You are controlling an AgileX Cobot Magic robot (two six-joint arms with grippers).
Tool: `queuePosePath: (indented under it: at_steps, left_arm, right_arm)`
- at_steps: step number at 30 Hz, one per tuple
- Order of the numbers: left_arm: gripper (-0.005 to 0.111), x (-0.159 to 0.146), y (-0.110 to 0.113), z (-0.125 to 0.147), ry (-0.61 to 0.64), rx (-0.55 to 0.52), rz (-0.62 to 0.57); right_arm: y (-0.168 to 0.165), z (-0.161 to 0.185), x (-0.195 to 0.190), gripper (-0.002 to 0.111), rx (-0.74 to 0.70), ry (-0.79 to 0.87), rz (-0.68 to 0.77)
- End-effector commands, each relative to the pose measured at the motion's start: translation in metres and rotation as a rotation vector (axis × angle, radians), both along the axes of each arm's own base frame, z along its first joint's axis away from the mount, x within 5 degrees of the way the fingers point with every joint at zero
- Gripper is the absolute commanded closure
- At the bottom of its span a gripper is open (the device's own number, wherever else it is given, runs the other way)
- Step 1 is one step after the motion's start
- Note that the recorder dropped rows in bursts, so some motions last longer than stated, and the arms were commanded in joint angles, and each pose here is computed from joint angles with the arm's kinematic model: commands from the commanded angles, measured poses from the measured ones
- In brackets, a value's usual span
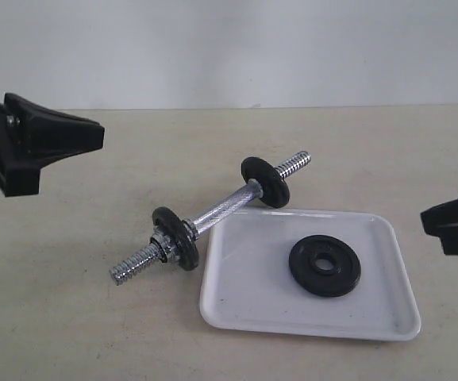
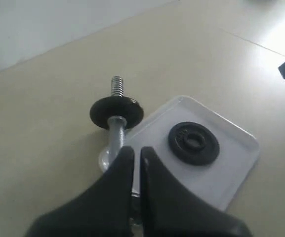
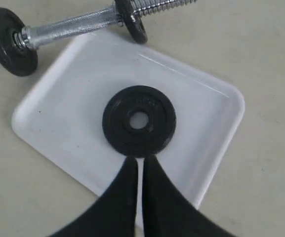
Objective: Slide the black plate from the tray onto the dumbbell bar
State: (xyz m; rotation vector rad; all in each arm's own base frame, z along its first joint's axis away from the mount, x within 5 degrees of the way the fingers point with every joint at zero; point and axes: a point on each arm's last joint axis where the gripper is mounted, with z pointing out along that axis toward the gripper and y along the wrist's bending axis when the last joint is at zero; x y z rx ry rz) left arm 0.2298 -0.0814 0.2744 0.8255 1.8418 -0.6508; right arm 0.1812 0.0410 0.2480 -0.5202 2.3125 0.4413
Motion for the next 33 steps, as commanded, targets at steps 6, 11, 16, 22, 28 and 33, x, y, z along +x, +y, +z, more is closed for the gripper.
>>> queuePosePath:
  at_steps: [6, 11, 16, 22, 28, 33]
  left_arm:
    - [0.102, 0.025, -0.036, 0.001, -0.079, 0.124, -0.193]
    - [0.102, 0.018, -0.069, -0.007, -0.202, 0.285, -0.195]
    - [0.102, 0.015, -0.095, -0.022, -0.195, 0.356, -0.171]
    - [0.102, 0.027, -0.103, -0.051, -0.092, 0.417, -0.041]
    - [0.102, 0.047, -0.1, -0.073, -0.078, 0.519, 0.068]
    - [0.102, 0.066, -0.113, -0.08, -0.052, 0.5, 0.082]
  right_arm:
    - [0.013, 0.016, 0.018, 0.108, 0.039, -0.098, 0.202]
    - [0.023, 0.02, 0.018, 0.108, 0.038, -0.185, 0.29]
    - [0.057, 0.018, -0.001, 0.108, 0.037, -0.175, 0.526]
    - [0.071, 0.017, 0.004, 0.108, -0.043, -0.21, 0.389]
    - [0.069, 0.017, 0.009, 0.108, -0.124, -0.262, 0.332]
    - [0.064, 0.014, 0.012, 0.108, -0.169, -0.239, 0.282]
